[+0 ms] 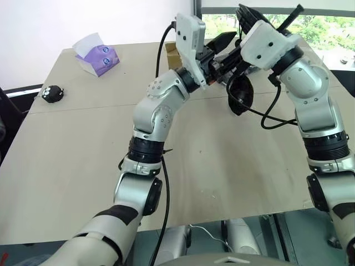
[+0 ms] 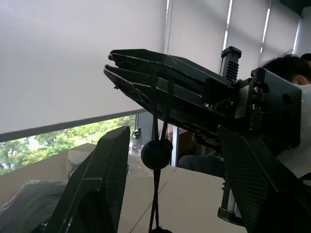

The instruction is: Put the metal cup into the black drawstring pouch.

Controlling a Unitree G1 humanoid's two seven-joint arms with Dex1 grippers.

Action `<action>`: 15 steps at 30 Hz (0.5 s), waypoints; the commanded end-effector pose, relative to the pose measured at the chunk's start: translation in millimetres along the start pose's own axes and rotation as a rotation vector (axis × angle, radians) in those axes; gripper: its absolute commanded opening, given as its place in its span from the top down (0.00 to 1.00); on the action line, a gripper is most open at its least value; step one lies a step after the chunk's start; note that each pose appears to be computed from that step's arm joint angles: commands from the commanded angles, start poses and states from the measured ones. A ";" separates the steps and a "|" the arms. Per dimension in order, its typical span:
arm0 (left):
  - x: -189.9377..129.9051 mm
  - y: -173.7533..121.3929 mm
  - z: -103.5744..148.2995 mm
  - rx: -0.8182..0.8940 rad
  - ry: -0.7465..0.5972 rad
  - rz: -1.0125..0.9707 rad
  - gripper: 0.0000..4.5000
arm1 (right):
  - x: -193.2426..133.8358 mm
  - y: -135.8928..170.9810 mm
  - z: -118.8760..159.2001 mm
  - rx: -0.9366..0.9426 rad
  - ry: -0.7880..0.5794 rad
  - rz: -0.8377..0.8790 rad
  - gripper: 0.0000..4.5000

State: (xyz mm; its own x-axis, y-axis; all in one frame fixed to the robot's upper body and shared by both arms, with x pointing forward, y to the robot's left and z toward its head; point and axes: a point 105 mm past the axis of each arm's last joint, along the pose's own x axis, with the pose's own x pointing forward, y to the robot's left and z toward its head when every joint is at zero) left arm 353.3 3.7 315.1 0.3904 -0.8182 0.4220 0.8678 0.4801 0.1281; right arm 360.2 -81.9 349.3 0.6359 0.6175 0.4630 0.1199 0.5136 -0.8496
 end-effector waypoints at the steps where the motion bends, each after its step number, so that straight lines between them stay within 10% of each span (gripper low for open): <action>1: 4.1 -6.3 9.3 0.058 -0.019 -0.023 0.35 | 0.4 -14.4 19.6 -0.016 -0.074 -0.049 1.00; 15: -2.5 5.2 -0.5 0.238 0.037 0.011 0.35 | 1.1 -16.5 20.0 -0.007 -0.072 -0.061 1.00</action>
State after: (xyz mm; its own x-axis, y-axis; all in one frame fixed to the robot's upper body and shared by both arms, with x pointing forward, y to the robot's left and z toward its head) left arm 362.3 11.6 307.7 0.4419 -0.8164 0.3717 0.7778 0.5552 0.2947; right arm 357.7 -78.5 350.5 0.6249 0.6229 0.4706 0.1165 0.5217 -0.8452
